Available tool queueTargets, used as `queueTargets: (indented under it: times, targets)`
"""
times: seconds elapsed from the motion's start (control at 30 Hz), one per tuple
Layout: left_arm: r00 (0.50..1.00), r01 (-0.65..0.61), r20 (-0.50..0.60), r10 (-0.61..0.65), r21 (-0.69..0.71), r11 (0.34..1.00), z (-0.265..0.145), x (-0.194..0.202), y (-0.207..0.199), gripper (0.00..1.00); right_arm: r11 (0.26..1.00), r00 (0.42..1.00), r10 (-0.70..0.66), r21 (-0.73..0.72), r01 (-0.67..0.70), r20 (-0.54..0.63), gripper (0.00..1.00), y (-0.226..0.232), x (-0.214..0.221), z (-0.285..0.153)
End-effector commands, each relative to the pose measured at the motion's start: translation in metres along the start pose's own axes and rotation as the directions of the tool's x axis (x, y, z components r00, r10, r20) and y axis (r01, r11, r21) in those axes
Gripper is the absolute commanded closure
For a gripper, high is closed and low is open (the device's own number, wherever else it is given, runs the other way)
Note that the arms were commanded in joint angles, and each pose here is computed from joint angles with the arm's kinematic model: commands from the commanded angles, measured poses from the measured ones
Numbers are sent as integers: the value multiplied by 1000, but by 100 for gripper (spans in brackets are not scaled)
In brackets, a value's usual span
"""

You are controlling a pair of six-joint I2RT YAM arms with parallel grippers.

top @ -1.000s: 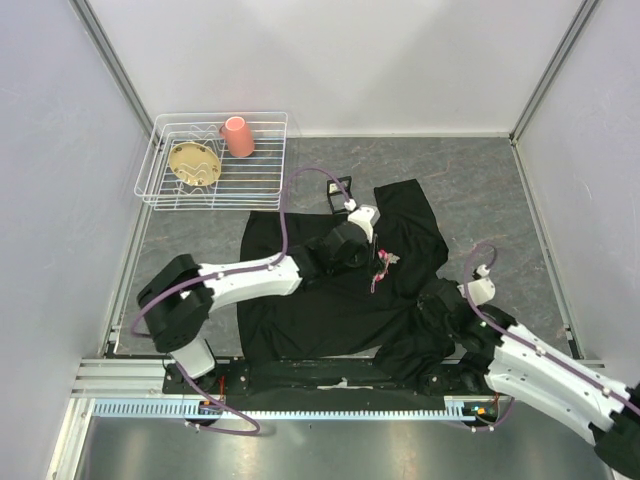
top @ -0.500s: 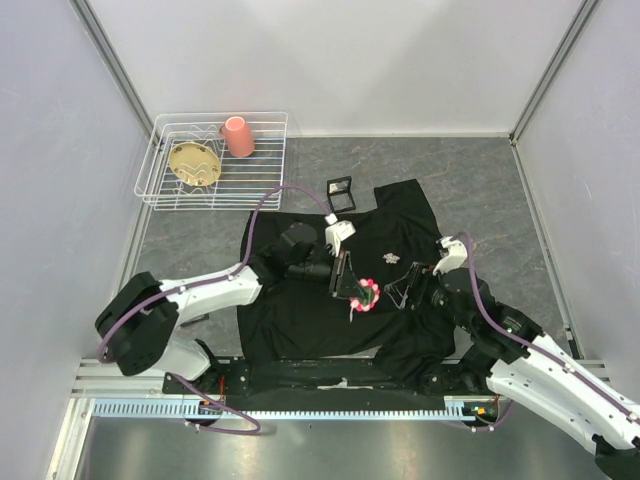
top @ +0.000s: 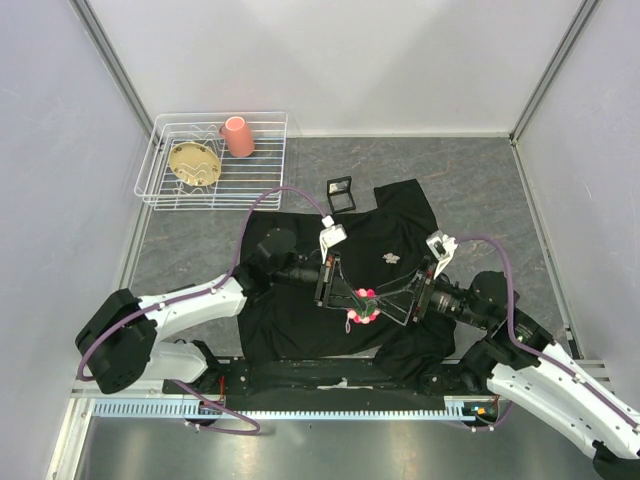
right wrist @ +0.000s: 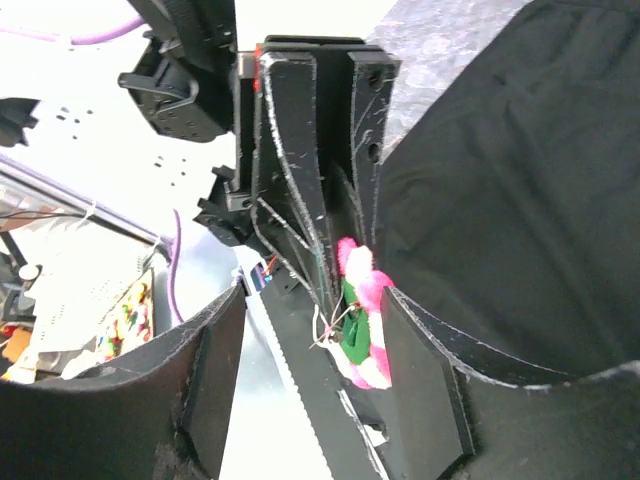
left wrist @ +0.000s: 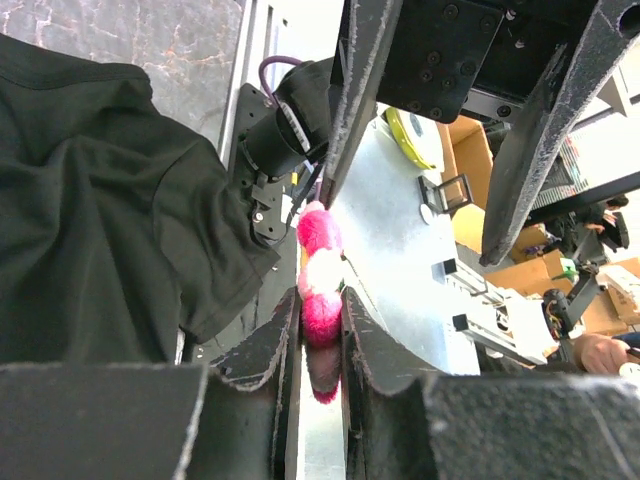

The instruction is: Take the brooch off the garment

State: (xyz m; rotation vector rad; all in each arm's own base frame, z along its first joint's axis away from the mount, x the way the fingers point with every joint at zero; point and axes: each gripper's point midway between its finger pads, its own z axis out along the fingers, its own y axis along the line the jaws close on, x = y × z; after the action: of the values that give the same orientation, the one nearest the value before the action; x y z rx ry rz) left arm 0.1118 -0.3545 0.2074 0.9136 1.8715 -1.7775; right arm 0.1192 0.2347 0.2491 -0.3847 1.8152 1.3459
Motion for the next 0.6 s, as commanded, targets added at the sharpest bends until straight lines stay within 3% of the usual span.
queueTargets:
  times: [0.0, 0.43, 0.57]
  targets:
    - [999, -46, 24, 44, 88, 995, -6, -8, -23, 98, 990, 1000, -22, -142, 24, 15, 38, 26, -2, -6]
    - [999, 36, 35, -42, 147, 988, -8, -15, -27, 98, 987, 998, -9, -158, 1, -54, 37, 17, 19, 2]
    - [998, 60, 28, -65, 134, 989, -6, -15, -22, 98, 989, 997, -11, -148, 0, -71, 42, 13, 22, 5]
